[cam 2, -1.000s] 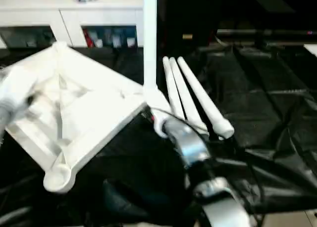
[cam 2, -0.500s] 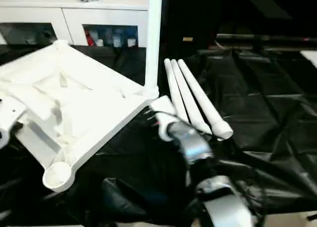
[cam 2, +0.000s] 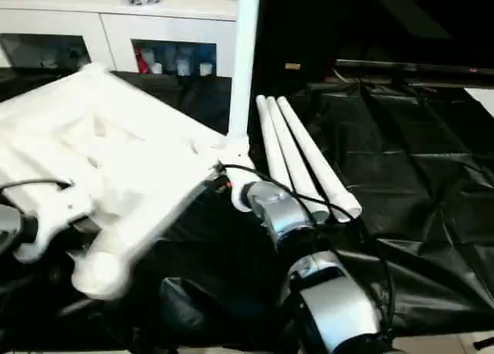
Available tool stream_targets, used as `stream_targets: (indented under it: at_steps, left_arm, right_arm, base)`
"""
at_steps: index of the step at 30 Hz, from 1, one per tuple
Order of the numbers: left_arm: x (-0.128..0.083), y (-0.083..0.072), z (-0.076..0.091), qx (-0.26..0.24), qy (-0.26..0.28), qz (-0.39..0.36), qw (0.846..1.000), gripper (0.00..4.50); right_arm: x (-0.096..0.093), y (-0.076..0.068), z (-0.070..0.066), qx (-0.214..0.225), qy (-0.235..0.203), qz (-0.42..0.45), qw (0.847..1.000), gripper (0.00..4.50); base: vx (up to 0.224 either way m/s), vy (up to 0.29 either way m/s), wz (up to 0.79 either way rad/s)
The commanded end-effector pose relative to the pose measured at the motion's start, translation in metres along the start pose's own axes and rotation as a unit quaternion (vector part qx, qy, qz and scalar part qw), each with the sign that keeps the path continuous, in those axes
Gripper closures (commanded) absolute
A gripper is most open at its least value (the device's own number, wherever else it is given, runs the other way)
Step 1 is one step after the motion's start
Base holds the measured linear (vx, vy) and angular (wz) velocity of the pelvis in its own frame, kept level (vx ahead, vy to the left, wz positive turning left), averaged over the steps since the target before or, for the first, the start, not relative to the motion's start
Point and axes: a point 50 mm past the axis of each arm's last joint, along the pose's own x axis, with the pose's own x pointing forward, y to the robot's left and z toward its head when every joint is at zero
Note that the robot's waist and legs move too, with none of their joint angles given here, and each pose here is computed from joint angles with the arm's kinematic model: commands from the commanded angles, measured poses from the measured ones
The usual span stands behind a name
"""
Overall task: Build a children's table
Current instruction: Rotate table base
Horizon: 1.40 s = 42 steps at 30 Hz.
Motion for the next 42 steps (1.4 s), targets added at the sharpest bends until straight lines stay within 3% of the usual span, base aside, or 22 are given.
stream_targets:
  at_steps: [1, 3, 5, 10, 11, 15, 18, 23, 31, 35, 38, 42]
  left_arm:
    - [0.018, -0.024, 0.021, 0.035, -0.043, -0.099, 0.994, 4.50]
    - [0.039, -0.028, 0.044, 0.060, -0.076, -0.120, 0.988, 4.50]
    - [0.046, -0.028, 0.051, 0.070, -0.085, -0.116, 0.987, 4.50]
    - [0.071, 0.007, 0.078, 0.082, -0.104, 0.019, 0.991, 4.50]
    - [0.074, 0.021, 0.079, 0.077, -0.095, 0.070, 0.990, 4.50]
    - [0.073, 0.025, 0.078, 0.076, -0.089, 0.084, 0.990, 4.50]
    - [0.064, 0.035, 0.065, 0.088, -0.090, 0.115, 0.985, 4.50]
    - [0.062, 0.037, 0.059, 0.096, -0.107, 0.121, 0.982, 4.50]
    - [0.064, 0.032, 0.058, 0.090, -0.134, 0.123, 0.979, 4.50]
    - [0.056, 0.028, 0.067, 0.069, -0.170, 0.123, 0.975, 4.50]
    - [0.020, 0.026, 0.071, 0.014, -0.196, 0.139, 0.971, 4.08]
    - [-0.009, 0.011, 0.056, -0.003, -0.168, 0.109, 0.980, 3.83]
  right_arm:
    - [0.005, 0.010, 0.009, -0.003, -0.017, 0.020, 1.000, 2.94]
    - [0.007, 0.010, 0.010, -0.002, -0.019, 0.020, 1.000, 3.28]
    - [0.007, 0.011, 0.010, -0.002, -0.019, 0.021, 1.000, 3.34]
    - [0.006, 0.008, 0.012, 0.000, -0.023, 0.007, 1.000, 3.74]
    - [0.004, 0.005, 0.011, -0.005, -0.024, 0.001, 1.000, 3.80]
    - [0.003, 0.003, 0.011, -0.006, -0.025, 0.000, 1.000, 4.22]
    - [-0.003, -0.001, 0.005, 0.000, -0.028, -0.004, 1.000, 4.44]
    - [-0.003, 0.000, -0.002, 0.004, -0.018, -0.002, 1.000, 4.44]
    - [-0.003, 0.004, -0.002, 0.001, -0.019, 0.009, 1.000, 4.44]
    - [-0.003, 0.003, 0.000, -0.005, -0.020, 0.010, 1.000, 4.44]
    - [-0.008, -0.003, 0.008, -0.019, -0.031, 0.003, 0.999, 4.50]
    - [-0.011, -0.011, 0.021, -0.041, -0.046, -0.003, 0.998, 4.50]
  base:
    - [0.000, 0.000, 0.00]
    - [0.000, 0.000, 0.00]
    - [0.000, 0.000, 0.00]
    - [0.000, 0.000, 0.00]
    - [0.000, 0.000, 0.00]
    - [0.000, 0.000, 0.00]
    - [0.000, 0.000, 0.00]
    - [0.000, 0.000, 0.00]
    - [0.000, 0.000, 0.00]
    - [0.000, 0.000, 0.00]
    - [0.000, 0.000, 0.00]
    - [0.000, 0.000, 0.00]
